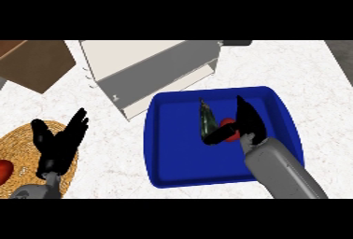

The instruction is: Pick the eggplant from the tray and place it in the tiered shelf

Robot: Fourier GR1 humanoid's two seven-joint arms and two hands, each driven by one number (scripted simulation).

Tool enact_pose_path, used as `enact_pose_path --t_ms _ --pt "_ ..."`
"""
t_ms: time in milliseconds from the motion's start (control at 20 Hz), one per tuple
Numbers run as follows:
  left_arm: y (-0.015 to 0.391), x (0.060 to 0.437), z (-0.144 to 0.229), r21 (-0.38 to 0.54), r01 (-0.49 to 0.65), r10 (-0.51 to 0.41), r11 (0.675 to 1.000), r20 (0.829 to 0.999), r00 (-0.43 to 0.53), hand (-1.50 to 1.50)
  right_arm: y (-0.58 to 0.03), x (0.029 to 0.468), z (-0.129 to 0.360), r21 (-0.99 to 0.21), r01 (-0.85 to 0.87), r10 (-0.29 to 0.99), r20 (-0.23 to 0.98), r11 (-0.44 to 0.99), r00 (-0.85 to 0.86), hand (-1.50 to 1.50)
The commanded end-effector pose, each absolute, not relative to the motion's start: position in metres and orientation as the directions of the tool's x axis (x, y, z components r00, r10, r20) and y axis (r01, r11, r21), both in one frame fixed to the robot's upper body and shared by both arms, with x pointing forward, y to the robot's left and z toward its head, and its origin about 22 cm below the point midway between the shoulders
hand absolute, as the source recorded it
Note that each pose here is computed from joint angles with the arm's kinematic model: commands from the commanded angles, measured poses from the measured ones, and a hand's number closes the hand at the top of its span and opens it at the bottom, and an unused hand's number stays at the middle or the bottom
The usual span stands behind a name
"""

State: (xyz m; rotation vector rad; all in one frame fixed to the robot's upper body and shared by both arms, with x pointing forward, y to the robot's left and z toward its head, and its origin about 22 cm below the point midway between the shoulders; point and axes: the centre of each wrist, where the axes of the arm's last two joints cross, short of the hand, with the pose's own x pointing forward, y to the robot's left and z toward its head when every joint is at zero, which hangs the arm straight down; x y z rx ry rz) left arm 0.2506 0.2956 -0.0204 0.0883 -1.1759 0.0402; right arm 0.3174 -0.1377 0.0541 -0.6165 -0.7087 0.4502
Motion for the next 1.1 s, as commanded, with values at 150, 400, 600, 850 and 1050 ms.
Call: enact_pose_path --t_ms 150,400,600,850,1050 --pt "0.29 0.248 -0.02 0.06 -0.081 -0.018 0.995 0.898 0.439 0.0 -0.134 0.325 0.04 -0.686 -0.157 0.502 0.337 0.71 0.797 -1.5" --pt "0.295 0.253 -0.019 0.046 -0.097 0.001 0.994 0.897 0.443 0.0 -0.133 0.324 0.04 -0.681 -0.123 0.497 0.386 0.722 0.777 -1.5" --pt "0.284 0.251 -0.027 0.052 -0.097 -0.004 0.994 0.898 0.439 0.0 -0.13 0.329 0.03 -0.684 -0.12 0.501 0.391 0.719 0.772 -1.5" --pt "0.3 0.258 -0.033 0.049 -0.096 -0.002 0.994 0.901 0.434 0.0 -0.117 0.321 0.0 -0.671 -0.162 0.538 0.401 0.724 0.742 -1.5" --pt "0.284 0.252 -0.027 0.049 -0.067 -0.015 0.997 0.898 0.44 0.0 -0.112 0.315 0.0 -0.653 -0.418 0.726 0.309 0.632 0.614 1.5"
